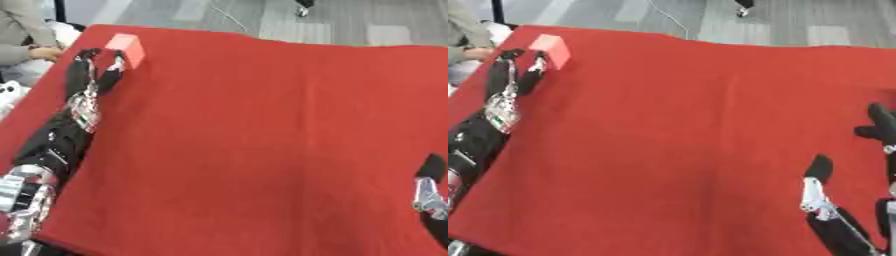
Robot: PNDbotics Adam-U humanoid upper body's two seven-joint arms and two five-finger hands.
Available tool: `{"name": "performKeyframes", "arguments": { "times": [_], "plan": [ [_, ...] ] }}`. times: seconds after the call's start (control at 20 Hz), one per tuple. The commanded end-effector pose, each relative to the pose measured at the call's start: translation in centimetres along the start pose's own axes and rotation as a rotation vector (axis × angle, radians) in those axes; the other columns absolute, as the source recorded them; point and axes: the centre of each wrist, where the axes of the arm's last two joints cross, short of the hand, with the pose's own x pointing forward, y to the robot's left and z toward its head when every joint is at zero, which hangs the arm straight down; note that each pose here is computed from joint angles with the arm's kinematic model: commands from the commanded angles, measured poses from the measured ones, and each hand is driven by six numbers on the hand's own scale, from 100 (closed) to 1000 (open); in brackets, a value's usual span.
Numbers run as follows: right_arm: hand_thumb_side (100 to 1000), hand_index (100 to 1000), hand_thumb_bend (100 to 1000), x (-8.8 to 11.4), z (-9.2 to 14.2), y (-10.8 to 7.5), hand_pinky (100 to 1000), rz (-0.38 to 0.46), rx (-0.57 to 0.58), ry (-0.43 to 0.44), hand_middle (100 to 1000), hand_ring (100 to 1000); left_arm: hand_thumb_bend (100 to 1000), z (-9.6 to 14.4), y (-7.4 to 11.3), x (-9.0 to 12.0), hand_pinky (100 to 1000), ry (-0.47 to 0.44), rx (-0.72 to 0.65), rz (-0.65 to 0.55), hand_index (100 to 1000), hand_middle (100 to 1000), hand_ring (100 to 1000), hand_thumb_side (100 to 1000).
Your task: Pick up the objects with one hand, pass them to the other hand, and then place them into the box on the other side of the table.
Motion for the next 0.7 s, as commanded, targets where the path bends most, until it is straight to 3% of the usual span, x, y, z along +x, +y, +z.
{"name": "performKeyframes", "arguments": {
  "times": [0.05, 0.5, 0.7],
  "plan": [
    [468, 954, 100, 0.4, -0.5, -0.5, 693, -0.002, -0.025, -0.025, 671, 892, 259, -1.2, 1.9, 0.6, 800, 0.004, 0.026, 0.032, 877, 807, 830, 960],
    [472, 954, 100, 0.7, -0.5, -0.4, 691, -0.013, -0.025, -0.032, 661, 890, 294, -2.0, 2.9, 1.6, 802, 0.006, -0.001, 0.029, 879, 806, 828, 816],
    [470, 956, 100, 0.7, -0.5, -0.4, 693, -0.018, -0.023, -0.036, 660, 890, 120, -2.3, 3.2, 2.2, 774, 0.006, 0.029, 0.033, 829, 762, 795, 715]
  ]
}}
